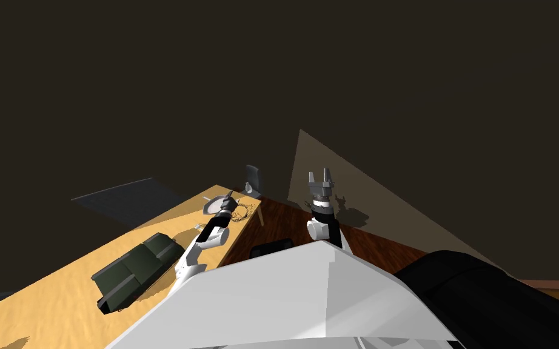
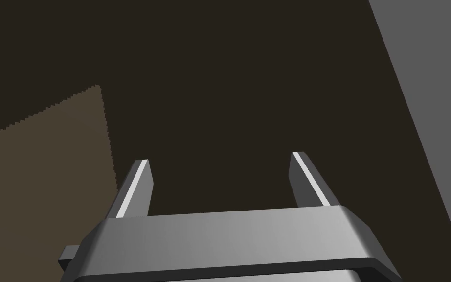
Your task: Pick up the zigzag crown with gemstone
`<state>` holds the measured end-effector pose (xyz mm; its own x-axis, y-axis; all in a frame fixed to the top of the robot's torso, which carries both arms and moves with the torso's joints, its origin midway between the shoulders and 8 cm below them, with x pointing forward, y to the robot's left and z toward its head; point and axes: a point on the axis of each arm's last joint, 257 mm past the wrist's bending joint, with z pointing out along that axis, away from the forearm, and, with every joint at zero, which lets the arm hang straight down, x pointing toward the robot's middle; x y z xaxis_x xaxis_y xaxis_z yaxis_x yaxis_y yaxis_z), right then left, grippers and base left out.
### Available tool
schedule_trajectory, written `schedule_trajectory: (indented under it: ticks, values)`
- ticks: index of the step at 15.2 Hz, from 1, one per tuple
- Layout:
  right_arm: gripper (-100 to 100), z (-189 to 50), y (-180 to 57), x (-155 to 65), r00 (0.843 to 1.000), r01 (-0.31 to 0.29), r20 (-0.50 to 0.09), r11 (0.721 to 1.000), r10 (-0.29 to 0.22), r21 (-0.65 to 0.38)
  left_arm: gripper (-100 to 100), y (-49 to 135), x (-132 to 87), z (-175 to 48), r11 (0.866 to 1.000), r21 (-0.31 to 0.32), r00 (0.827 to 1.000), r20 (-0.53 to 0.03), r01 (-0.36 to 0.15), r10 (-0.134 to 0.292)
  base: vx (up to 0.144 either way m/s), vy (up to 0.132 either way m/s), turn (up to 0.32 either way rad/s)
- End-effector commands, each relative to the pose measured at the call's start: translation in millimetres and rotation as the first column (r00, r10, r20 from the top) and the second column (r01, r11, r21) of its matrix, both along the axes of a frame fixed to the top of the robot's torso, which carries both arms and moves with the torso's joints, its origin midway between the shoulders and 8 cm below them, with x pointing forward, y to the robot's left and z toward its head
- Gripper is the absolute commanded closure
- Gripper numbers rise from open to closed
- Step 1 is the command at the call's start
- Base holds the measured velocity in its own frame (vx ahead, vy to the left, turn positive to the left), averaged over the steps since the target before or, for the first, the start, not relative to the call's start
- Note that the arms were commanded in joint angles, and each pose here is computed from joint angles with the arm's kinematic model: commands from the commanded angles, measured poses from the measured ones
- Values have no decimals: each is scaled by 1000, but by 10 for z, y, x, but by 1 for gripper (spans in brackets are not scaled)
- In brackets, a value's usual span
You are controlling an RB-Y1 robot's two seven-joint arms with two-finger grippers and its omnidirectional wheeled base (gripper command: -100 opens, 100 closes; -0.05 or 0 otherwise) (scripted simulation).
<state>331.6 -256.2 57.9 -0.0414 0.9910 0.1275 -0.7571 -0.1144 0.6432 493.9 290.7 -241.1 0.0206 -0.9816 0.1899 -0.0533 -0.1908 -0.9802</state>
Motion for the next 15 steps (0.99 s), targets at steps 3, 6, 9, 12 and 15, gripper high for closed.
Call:
schedule_trajectory:
  ticks: [3,6,9,12,15]
  values:
    - [0,0,0,0,1000,0,0,1000,0,0,-100,34,68,-353,998,-58,995,-104,-13,7,12,1,-24]
    - [0,0,0,0,1000,0,0,1000,0,0,-100,45,86,-503,996,-82,989,-147,-21,9,10,1,-23]
    - [0,0,0,0,1000,0,0,1000,0,0,-100,59,100,-802,991,-128,973,-231,-42,11,14,1,-30]
    - [0,0,0,0,1000,0,0,1000,0,0,-100,62,83,-1094,983,-170,950,-313,-67,11,12,1,-21]
    - [0,0,0,0,1000,0,0,1000,0,0,-100,56,37,-1377,974,-206,920,-392,-97,8,13,0,-28]
